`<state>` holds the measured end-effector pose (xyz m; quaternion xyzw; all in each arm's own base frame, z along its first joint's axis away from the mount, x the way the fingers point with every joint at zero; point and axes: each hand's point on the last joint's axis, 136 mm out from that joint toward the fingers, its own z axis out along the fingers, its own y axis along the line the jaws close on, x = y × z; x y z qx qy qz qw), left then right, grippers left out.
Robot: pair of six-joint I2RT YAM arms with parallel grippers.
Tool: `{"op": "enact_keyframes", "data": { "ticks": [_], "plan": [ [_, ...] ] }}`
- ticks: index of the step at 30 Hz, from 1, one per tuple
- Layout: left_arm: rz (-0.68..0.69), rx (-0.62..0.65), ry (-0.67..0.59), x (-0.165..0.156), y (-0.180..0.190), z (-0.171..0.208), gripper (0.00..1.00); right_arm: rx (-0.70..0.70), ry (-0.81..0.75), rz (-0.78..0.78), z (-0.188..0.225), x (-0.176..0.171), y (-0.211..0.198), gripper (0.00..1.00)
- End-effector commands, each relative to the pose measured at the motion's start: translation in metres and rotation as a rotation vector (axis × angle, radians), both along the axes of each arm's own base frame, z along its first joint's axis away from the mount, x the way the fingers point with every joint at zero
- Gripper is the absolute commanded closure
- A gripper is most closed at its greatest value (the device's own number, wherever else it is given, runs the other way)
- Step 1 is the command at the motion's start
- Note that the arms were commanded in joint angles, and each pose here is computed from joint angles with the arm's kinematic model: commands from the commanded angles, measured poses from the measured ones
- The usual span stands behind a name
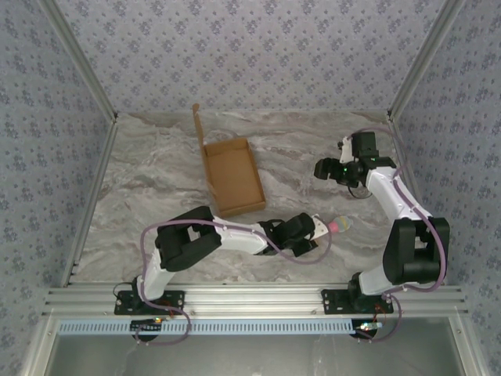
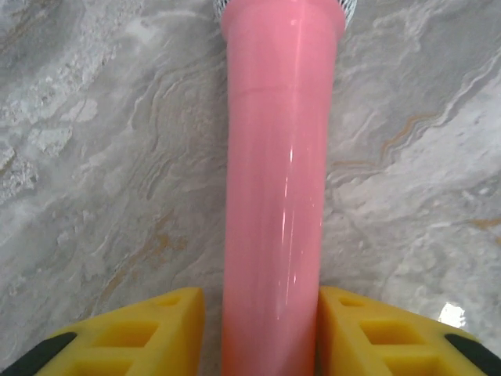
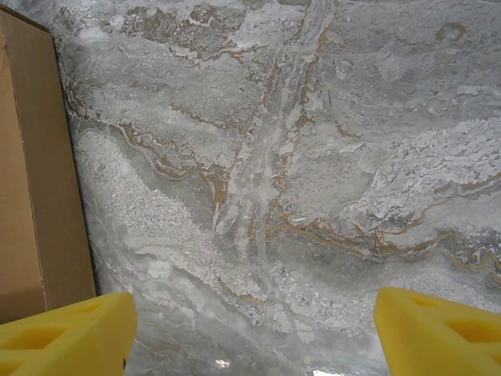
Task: Fold the paper box
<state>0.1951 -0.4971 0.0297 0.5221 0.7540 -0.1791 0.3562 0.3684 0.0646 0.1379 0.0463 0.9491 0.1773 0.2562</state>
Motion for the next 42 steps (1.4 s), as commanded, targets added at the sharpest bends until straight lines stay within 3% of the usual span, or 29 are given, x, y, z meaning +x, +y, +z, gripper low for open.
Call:
{"op": "enact_keyframes", "data": {
  "ticks": [1,6,11,21,30,42],
  "plan": [
    [0.03,-0.006,0.015,0.006,0.01,0.006,0.65,-0.017,0.004,-0.007,0.006,-0.01,-0.001,0.19],
    [0.126,-0.08,0.046,0.026,0.025,0.025,0.74,-0.007,-0.048,-0.029,0.028,-0.013,-0.001,0.19],
    [0.307,-0.237,0.136,0.06,0.049,0.062,0.82,0.03,-0.137,-0.061,0.062,-0.017,0.0,0.19],
    [0.531,-0.62,0.331,0.113,0.075,0.156,0.85,0.216,-0.299,-0.031,0.112,-0.027,0.046,0.21],
    [0.559,-0.828,0.373,0.12,0.085,0.205,0.86,0.402,-0.389,0.048,0.127,-0.024,0.101,0.24],
    [0.537,-0.893,0.392,0.113,0.086,0.219,0.86,0.525,-0.406,0.02,0.127,-0.009,0.119,0.43]
  ]
}}
